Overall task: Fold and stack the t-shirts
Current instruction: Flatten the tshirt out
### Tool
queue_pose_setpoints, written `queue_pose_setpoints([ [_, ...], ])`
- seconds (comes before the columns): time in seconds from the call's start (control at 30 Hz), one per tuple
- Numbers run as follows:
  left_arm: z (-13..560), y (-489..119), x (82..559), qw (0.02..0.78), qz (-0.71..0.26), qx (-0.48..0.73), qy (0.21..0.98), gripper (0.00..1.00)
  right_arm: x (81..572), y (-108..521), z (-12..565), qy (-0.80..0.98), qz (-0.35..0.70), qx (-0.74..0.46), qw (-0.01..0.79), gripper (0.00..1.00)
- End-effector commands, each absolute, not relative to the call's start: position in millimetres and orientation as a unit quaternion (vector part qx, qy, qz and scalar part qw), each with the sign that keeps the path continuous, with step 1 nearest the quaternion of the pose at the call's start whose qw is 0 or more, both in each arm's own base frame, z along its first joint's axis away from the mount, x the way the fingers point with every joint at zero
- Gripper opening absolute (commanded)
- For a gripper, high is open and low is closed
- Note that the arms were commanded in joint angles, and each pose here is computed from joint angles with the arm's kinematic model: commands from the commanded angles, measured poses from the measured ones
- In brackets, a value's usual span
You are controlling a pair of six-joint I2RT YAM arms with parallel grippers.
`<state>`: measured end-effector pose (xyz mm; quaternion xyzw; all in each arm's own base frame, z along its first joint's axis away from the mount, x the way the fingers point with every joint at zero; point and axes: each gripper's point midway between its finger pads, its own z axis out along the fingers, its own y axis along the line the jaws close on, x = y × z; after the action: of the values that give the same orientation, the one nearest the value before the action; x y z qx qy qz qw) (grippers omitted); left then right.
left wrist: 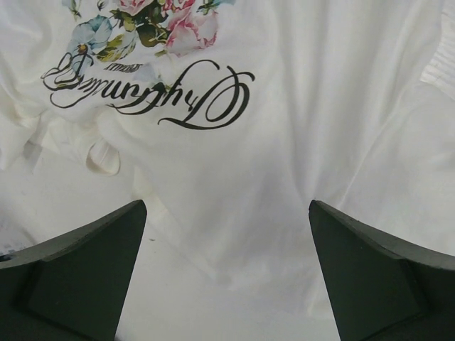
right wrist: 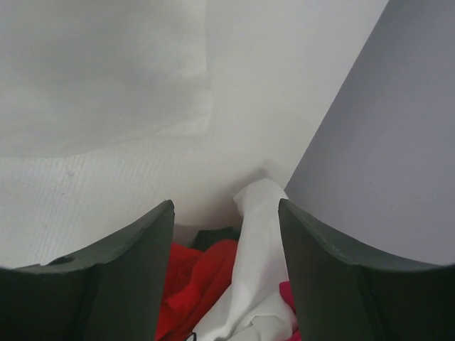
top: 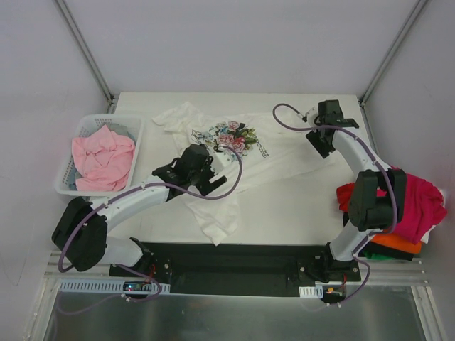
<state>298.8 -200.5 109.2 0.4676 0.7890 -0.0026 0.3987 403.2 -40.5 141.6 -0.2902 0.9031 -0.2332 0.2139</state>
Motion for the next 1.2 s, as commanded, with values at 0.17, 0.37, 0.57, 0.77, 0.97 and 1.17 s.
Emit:
queue_pose_setpoints([
  [0.17, 97, -206, 257, 0.373, -0.054, 0.507, 0.775, 0.99, 379, -30, 124, 0.915, -0.196, -0.283, 0.209, 0.67],
  [0.37, 71, -194, 236, 0.344, -0.059, 0.521, 0.779, 0.99, 379, -27, 114, 0.920, -0.187, -0.283, 0.196, 0.71],
  [0.57, 42, -189, 231, 0.303, -0.053, 0.516, 0.799, 0.99, 384, -17, 109, 0.921, -0.179, -0.286, 0.194, 0.73],
  [0.77, 19, -186, 237, 0.278, -0.031, 0.508, 0.814, 0.99, 385, -13, 111, 0.918, -0.180, -0.295, 0.193, 0.74],
  [0.97, -3, -179, 241, 0.260, -0.005, 0.509, 0.820, 0.99, 385, -14, 107, 0.917, -0.183, -0.300, 0.189, 0.74],
  [1.17, -16, -159, 238, 0.253, 0.031, 0.522, 0.814, 0.99, 387, -15, 105, 0.915, -0.189, -0.305, 0.183, 0.75],
])
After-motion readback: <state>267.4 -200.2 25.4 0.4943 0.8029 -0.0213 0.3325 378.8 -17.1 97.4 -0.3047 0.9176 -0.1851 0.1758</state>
